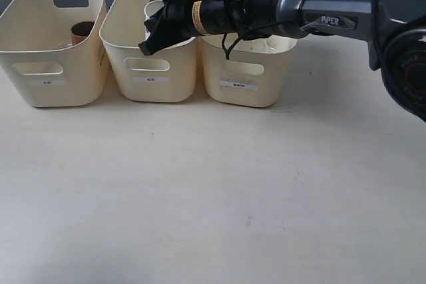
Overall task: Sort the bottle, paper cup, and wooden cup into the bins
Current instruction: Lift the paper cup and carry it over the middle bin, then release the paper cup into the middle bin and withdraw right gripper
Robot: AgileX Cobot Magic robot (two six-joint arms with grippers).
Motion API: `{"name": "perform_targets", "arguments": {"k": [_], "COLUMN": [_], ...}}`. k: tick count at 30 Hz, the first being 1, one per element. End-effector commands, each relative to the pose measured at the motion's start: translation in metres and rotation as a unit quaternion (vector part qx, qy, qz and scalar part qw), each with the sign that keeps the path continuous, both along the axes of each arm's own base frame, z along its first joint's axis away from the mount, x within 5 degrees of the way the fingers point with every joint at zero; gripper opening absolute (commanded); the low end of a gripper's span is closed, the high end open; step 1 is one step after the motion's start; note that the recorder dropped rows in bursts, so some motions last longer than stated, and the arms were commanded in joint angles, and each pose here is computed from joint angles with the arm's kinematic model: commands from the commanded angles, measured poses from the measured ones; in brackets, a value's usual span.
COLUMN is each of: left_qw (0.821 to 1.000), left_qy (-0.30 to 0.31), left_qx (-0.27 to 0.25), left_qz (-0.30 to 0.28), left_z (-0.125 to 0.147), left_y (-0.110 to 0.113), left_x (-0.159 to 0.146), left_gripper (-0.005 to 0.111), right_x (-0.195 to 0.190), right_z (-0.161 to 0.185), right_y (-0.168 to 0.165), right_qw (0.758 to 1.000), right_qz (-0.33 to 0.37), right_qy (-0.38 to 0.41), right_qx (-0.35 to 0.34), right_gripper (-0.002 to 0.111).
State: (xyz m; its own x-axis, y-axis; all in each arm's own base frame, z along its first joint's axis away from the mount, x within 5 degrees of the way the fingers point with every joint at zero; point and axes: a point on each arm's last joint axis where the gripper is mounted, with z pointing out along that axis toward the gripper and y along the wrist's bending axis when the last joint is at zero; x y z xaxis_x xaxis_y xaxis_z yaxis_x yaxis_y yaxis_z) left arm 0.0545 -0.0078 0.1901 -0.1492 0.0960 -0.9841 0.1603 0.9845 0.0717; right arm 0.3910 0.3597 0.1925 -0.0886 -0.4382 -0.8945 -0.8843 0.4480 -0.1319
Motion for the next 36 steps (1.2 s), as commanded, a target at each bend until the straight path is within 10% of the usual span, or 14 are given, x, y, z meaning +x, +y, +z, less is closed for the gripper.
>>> {"name": "perform_targets", "arguments": {"k": [1, 6, 14, 25, 36], "left_qw": [1.000, 1.000, 1.000, 1.000, 1.000], "left_qy": [-0.006, -0.006, -0.006, -0.006, -0.006], "left_qx": [-0.001, -0.001, -0.001, -0.001, -0.001], "left_qz": [-0.001, -0.001, -0.001, -0.001, -0.001], "left_z": [0.001, 0.001, 0.001, 0.001, 0.001], "left_y": [0.000, 0.000, 0.000, 0.000, 0.000], "left_x": [0.000, 0.000, 0.000, 0.000, 0.000], "left_gripper": [0.000, 0.000, 0.000, 0.000, 0.000], "right_x": [0.001, 0.001, 0.000, -0.002, -0.014], "right_z": [0.002, 0.000, 0.000, 0.016, 0.084], "right_y": [-0.002, -0.001, -0.001, -0.003, -0.020], "right_qw": [1.000, 1.000, 1.000, 1.000, 0.997], "right_qz": [-0.001, 0.003, 0.004, 0.004, -0.029], "right_qy": [0.002, 0.009, 0.010, -0.003, -0.059], "right_qx": [0.003, 0.005, 0.005, 0.015, 0.045], "right_gripper": [0.000, 0.002, 0.053, -0.001, -0.001]}}
